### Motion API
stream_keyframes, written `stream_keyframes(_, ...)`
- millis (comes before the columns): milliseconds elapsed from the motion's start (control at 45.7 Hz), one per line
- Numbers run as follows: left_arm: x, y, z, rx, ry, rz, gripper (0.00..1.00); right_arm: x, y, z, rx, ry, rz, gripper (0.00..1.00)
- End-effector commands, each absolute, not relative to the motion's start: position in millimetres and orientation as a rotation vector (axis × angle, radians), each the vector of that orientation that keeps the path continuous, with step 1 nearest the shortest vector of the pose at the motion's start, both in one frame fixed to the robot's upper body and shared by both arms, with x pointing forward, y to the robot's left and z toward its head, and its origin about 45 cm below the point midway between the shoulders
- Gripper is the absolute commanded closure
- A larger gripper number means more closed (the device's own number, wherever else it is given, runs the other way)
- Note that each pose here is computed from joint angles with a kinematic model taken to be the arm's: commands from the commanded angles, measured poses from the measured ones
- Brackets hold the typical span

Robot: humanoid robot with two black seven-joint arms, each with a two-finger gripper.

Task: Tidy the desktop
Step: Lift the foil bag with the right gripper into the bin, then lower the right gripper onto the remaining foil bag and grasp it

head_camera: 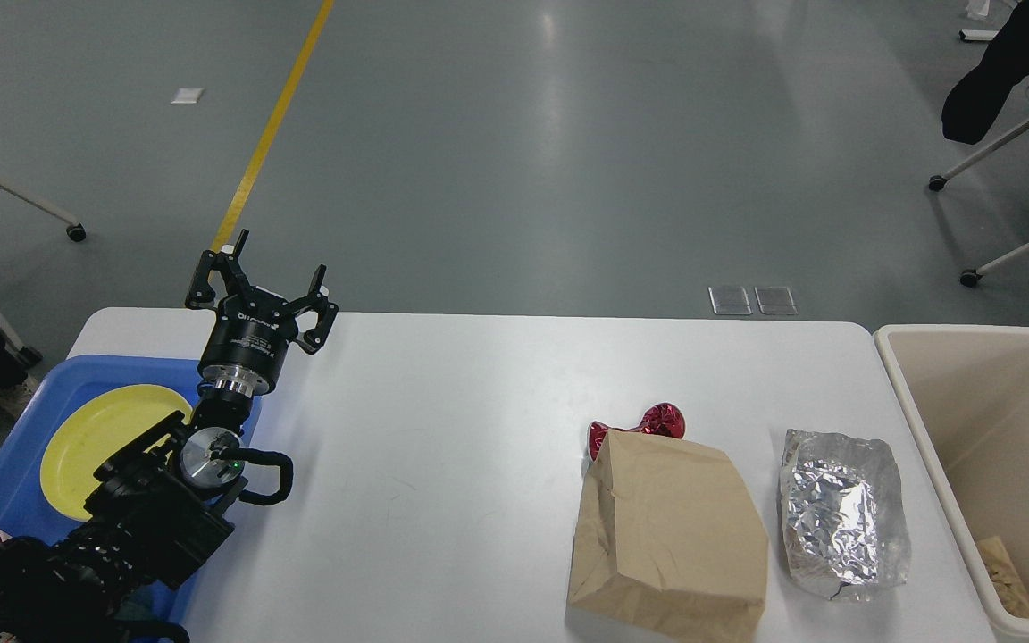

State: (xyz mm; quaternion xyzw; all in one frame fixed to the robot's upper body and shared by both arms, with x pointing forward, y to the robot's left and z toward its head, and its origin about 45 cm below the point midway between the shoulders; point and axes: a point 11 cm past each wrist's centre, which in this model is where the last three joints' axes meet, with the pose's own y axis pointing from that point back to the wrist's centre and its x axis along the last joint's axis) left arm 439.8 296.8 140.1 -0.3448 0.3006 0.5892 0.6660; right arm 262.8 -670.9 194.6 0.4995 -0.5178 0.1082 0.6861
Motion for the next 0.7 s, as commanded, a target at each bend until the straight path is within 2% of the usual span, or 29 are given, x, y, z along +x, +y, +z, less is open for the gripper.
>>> stream_keyframes(0, 439.8, 296.6, 140.2, -0.779, 0.679, 1.329, 0.04, 260.7, -660.1, 172.1, 1.135, -1.197, 0.242, 1.00)
stream_keyframes(197, 439.8, 296.7, 140.1, -0.778, 0.679, 1.330, 0.03, 260.1, -649.0, 155.5, 1.170, -1.181, 0.218, 1.00)
stream_keyframes(306, 439.8, 296.7, 140.1, -0.778, 0.679, 1.330, 0.03, 260.9, -647.2, 153.9, 1.174, -1.177, 0.220, 0.08)
stream_keyframes(328, 439.8, 296.7, 140.1, -0.778, 0.679, 1.330, 0.03, 261.5, -647.1, 154.3, 1.174, -1.178, 0.221, 0.00)
stream_keyframes(678, 439.8, 296.7, 140.1, -0.778, 0.679, 1.330, 0.03, 265.1, -633.2, 141.0, 1.218, -1.150, 0.202, 0.00)
